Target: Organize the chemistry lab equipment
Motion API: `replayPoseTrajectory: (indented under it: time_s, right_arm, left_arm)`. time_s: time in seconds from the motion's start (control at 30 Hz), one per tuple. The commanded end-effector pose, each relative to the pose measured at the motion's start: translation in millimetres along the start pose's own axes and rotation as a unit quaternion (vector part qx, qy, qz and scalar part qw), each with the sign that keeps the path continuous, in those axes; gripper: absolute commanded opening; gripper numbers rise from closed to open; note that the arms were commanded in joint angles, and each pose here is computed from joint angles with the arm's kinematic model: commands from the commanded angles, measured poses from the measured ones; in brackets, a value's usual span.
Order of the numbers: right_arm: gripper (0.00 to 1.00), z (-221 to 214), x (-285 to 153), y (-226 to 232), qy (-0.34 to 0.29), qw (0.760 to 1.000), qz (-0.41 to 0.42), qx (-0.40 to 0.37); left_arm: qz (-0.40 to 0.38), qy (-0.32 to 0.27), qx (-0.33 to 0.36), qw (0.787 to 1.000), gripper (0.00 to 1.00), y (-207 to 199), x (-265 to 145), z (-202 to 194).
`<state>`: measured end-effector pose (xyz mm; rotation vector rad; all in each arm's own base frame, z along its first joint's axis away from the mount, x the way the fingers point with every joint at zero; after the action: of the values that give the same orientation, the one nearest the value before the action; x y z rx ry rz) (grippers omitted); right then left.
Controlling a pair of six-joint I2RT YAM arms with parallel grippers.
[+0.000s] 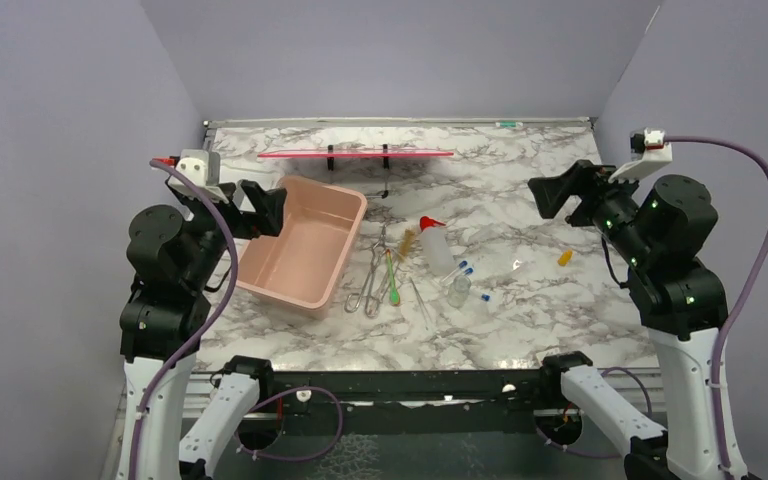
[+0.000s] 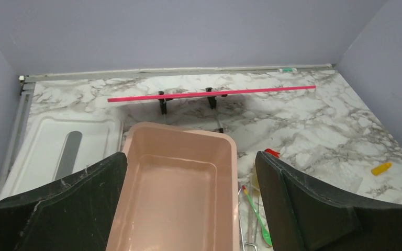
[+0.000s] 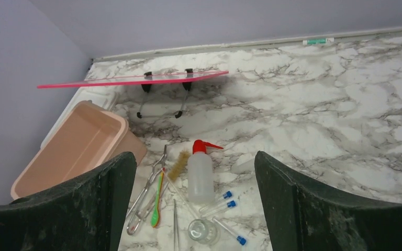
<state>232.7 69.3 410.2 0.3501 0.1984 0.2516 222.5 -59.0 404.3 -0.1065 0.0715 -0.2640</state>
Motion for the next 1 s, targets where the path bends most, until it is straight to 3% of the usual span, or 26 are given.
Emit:
replayPoseTrajectory:
  time_s: [0.0, 0.13, 0.3, 0.53, 0.77, 0.97]
  right_arm:
    - [0.90, -23, -3, 0, 0.039, 0.999, 0.012, 0.013]
    - [0.94, -43, 1, -4, 0.073, 0.997, 0.008, 0.032]
    - [0.85, -78, 16, -14, 0.110, 0.992, -0.002, 0.066]
    - [0.81, -139, 44, -20, 0.209, 0.975, 0.037, 0.072]
    - [0.77, -196, 74, -34, 0.289, 0.951, 0.039, 0.099]
    - [0.76, -236, 108, -19, 0.328, 0.941, 0.026, 0.079]
  left_arm:
    - [-0.062, -0.008, -0.002, 0.998, 0.97, -20, -4, -3]
    - [-0.137, -0.003, 0.005, 0.991, 0.98, -43, -7, -11]
    - [-0.226, 0.010, 0.004, 0.974, 0.99, -71, -9, -23]
    - [-0.329, 0.037, -0.032, 0.943, 0.99, -101, -5, -40]
    - [-0.344, 0.102, -0.100, 0.928, 0.96, -110, 22, -69]
    - [-0.326, 0.098, -0.123, 0.932, 0.93, -116, 36, -77]
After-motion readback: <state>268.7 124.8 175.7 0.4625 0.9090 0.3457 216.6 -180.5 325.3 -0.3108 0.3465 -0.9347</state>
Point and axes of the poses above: each gripper's point midway between its finger pads, its own x axis out along the fingers, its own y axis along the line the jaws close on, z = x × y, the point moved 2 cm from there along -x, back along the fingers, and after that the axes turned 4 degrees about x, right-handed, at the moved point
